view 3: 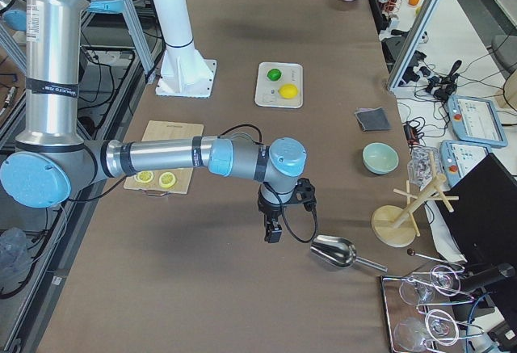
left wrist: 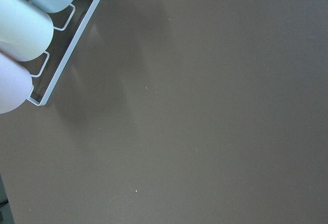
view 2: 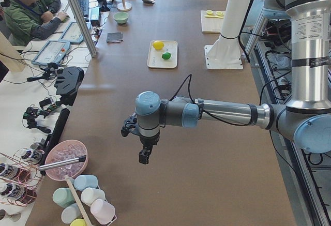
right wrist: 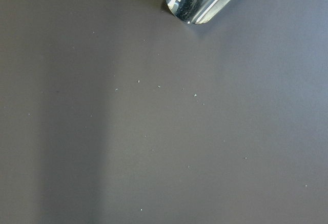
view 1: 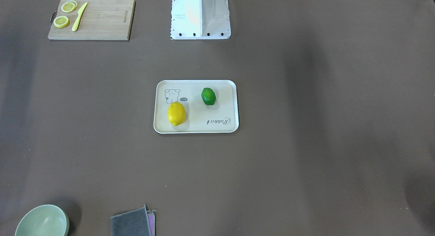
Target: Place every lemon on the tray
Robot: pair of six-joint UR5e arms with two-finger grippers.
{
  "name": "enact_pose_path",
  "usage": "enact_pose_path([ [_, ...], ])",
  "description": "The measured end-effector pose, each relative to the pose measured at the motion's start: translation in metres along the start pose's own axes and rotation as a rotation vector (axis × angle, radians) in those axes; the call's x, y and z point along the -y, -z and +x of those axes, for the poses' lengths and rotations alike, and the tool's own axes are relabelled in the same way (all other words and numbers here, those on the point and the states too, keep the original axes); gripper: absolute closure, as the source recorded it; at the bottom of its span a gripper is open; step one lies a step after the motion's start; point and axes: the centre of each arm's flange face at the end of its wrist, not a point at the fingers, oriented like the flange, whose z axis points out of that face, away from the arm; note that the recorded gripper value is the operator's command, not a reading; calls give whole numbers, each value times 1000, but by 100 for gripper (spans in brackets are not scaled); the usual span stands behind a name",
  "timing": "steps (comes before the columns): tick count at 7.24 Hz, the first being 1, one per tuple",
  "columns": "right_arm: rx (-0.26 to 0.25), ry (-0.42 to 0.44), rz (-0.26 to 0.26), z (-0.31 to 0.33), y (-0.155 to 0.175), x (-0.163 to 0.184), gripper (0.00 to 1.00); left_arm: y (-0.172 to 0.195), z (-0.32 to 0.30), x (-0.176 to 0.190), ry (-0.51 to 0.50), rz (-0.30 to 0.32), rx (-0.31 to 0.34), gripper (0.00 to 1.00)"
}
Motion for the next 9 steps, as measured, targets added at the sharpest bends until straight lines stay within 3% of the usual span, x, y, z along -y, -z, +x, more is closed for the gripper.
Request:
enact_pose_path([
  [2, 0, 0, 1, 0, 0, 0, 0, -2, 1, -2, 8, 1, -15, 1],
  [5, 1, -3, -4, 1, -2, -2, 0, -15, 4, -15, 33, -2, -133, 1],
  [9, 45, -12, -5, -1, -9, -14, 0, -13, 8, -20, 26, 6, -148, 1],
])
